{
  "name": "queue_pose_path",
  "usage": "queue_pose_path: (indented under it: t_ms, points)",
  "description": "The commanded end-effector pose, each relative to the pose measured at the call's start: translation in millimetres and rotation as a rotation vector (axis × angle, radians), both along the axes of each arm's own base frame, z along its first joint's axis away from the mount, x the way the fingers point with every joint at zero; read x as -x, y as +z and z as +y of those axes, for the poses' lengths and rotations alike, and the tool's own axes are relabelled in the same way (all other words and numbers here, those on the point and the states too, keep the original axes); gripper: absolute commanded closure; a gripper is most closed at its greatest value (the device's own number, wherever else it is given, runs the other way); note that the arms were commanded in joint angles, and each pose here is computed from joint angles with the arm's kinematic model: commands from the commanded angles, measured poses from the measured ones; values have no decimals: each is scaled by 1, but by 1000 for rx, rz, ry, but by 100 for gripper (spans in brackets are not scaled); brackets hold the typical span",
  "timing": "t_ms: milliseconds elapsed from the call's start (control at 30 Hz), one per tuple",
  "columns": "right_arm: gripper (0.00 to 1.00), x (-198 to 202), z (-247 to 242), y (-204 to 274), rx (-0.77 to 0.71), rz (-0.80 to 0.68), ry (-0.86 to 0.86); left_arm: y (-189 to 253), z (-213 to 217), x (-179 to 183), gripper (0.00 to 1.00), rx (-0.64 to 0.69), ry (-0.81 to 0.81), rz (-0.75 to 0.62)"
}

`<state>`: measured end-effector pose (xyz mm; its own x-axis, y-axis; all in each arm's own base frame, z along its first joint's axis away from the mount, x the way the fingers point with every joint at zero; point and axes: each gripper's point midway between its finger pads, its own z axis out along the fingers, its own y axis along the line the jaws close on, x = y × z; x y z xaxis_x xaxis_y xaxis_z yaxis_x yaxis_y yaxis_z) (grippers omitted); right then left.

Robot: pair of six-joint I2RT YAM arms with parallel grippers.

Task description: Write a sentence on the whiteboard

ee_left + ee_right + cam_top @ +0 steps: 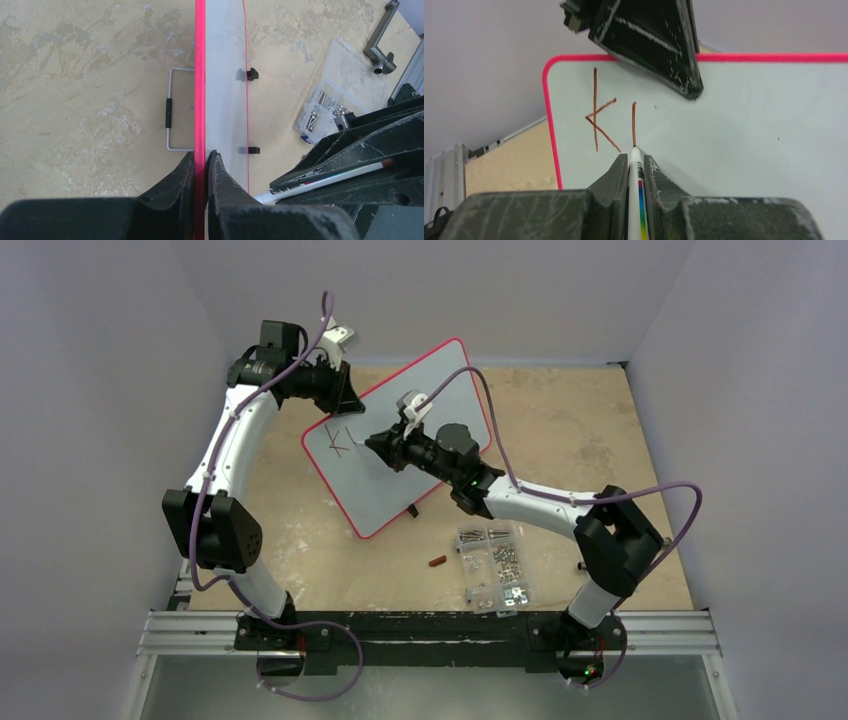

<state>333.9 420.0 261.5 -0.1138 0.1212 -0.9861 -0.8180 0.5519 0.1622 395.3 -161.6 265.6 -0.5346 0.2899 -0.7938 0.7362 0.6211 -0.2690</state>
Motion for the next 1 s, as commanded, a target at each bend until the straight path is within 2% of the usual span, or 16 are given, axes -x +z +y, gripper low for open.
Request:
queue_pose_path:
  t_ms: [0, 200, 500, 700, 967]
  points:
    - [100, 3, -12, -18, 41, 27, -26, -8, 4, 13, 100, -95, -45, -17]
    - [100, 3, -11, -7, 30, 14, -21, -8, 3, 14, 100, -96, -46, -15]
    - [100, 13, -4, 55, -71, -71, 50, -10, 3, 13, 100, -96, -46, -12]
    - [100, 9, 1, 80, -101, -118, 53, -10, 3, 13, 100, -97, -46, -10]
    - [100, -3, 11, 89, -129, -119, 35, -10, 2, 14, 100, -98, -48, -8]
